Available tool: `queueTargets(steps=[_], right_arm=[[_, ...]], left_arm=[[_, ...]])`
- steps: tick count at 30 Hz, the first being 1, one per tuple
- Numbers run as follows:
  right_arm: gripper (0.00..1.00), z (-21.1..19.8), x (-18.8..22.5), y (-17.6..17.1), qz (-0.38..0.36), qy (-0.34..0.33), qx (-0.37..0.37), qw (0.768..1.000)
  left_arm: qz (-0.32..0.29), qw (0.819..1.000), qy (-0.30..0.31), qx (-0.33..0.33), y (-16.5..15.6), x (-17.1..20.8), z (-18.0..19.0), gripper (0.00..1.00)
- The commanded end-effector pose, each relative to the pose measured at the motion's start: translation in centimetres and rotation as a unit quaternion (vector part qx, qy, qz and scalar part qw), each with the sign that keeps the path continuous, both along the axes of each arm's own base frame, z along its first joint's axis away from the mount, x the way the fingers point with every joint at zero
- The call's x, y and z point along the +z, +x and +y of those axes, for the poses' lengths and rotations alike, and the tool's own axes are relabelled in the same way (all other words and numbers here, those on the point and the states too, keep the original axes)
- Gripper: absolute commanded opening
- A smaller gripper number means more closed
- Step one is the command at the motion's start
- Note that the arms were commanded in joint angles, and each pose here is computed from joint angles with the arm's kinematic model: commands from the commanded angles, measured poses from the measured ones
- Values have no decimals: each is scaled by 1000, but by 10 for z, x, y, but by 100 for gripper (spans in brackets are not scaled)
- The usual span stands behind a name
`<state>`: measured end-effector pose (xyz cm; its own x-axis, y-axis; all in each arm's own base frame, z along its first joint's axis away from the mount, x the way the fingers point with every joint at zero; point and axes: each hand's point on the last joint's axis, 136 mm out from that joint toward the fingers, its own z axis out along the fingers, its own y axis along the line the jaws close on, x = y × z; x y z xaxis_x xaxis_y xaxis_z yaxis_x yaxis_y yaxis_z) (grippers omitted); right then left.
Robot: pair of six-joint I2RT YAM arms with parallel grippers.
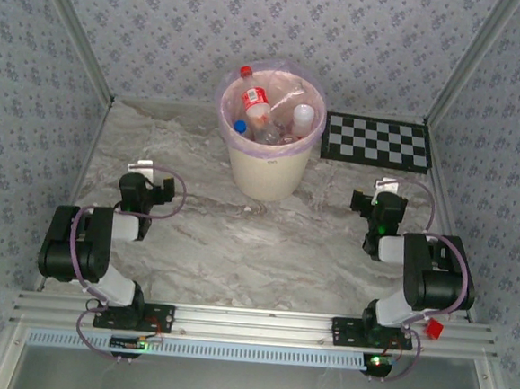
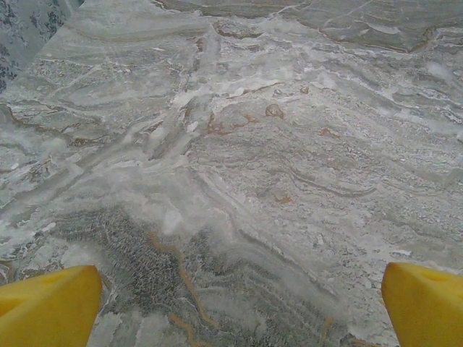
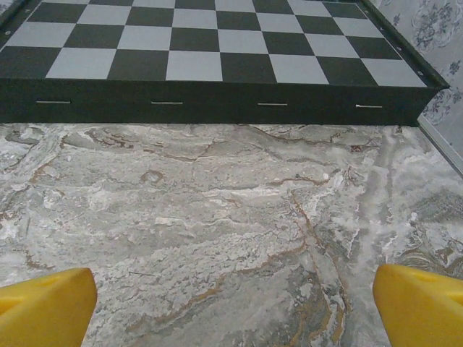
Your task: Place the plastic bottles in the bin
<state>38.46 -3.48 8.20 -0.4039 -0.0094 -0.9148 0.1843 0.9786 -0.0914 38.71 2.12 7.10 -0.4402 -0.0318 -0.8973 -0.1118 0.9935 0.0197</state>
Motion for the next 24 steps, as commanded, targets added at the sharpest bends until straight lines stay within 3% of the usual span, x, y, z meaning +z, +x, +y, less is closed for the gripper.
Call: queueTargets(steps=[1, 24], right_arm=[[100, 2, 5, 3, -13, 4, 4, 1000], [100, 1, 4, 3, -10, 7, 6, 1000]], left_arm=[[-33, 999, -7, -6, 10, 17, -3, 99], [-33, 999, -8, -6, 10, 17, -3, 99]])
